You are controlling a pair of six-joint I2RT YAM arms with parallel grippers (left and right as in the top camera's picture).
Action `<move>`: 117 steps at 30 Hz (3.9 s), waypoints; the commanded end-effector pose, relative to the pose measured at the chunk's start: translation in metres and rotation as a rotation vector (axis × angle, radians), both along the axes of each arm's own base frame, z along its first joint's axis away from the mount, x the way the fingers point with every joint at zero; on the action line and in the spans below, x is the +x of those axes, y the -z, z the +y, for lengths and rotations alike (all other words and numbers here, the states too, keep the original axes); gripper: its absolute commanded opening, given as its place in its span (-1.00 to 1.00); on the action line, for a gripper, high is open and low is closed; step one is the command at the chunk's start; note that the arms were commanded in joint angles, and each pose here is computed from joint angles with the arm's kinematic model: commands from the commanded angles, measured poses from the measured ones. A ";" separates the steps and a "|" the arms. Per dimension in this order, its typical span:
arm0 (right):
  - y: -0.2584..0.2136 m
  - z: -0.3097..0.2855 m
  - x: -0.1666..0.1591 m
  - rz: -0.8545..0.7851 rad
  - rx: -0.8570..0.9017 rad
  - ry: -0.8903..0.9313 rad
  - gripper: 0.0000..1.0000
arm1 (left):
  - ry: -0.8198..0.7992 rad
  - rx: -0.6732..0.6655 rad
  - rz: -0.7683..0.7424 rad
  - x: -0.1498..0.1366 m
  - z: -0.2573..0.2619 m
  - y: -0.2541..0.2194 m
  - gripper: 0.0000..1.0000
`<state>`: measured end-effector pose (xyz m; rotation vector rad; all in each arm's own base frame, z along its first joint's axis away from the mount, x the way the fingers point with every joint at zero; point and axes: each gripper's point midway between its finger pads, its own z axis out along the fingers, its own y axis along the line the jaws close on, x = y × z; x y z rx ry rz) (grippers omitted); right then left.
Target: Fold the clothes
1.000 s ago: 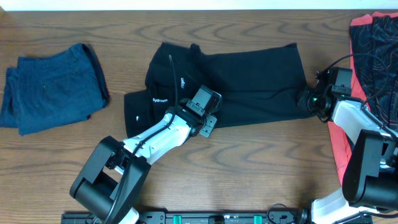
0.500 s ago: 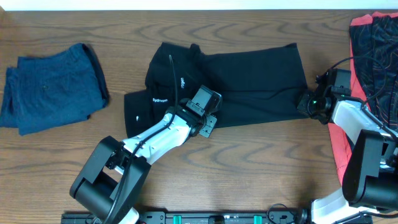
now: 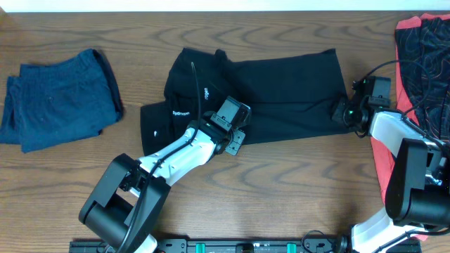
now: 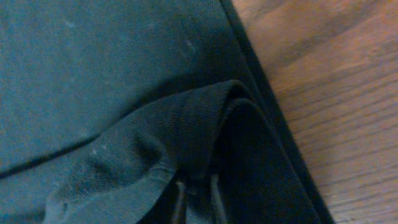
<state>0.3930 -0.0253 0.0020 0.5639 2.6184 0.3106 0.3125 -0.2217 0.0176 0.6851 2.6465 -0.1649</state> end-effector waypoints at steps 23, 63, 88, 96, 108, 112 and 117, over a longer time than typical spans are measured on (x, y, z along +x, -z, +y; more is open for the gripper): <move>-0.060 -0.064 0.039 -0.243 -0.092 0.317 -0.60 | -0.005 0.015 0.023 -0.006 0.004 0.007 -0.03; -0.001 -0.059 -0.101 0.386 -0.245 0.125 -0.80 | -0.157 0.185 0.140 -0.044 0.056 -0.003 -0.13; -0.047 -0.027 -0.007 -0.047 -0.146 -0.110 -0.60 | -0.558 -0.005 0.201 0.008 0.141 0.001 -0.10; -0.007 -0.019 -0.012 0.034 -0.091 -0.144 -0.60 | -0.555 0.028 0.306 -0.005 0.140 0.034 -0.10; 0.017 -0.053 -0.069 0.317 -0.245 -0.049 -0.57 | -0.573 0.209 0.474 -0.055 0.165 0.040 -0.10; 0.018 -0.061 -0.088 0.399 -0.287 -0.017 -0.58 | -0.572 0.252 0.536 -0.072 0.171 0.037 -0.10; 0.017 -0.068 -0.119 0.532 -0.316 0.068 -0.63 | -0.569 0.291 0.603 -0.090 0.175 0.033 -0.10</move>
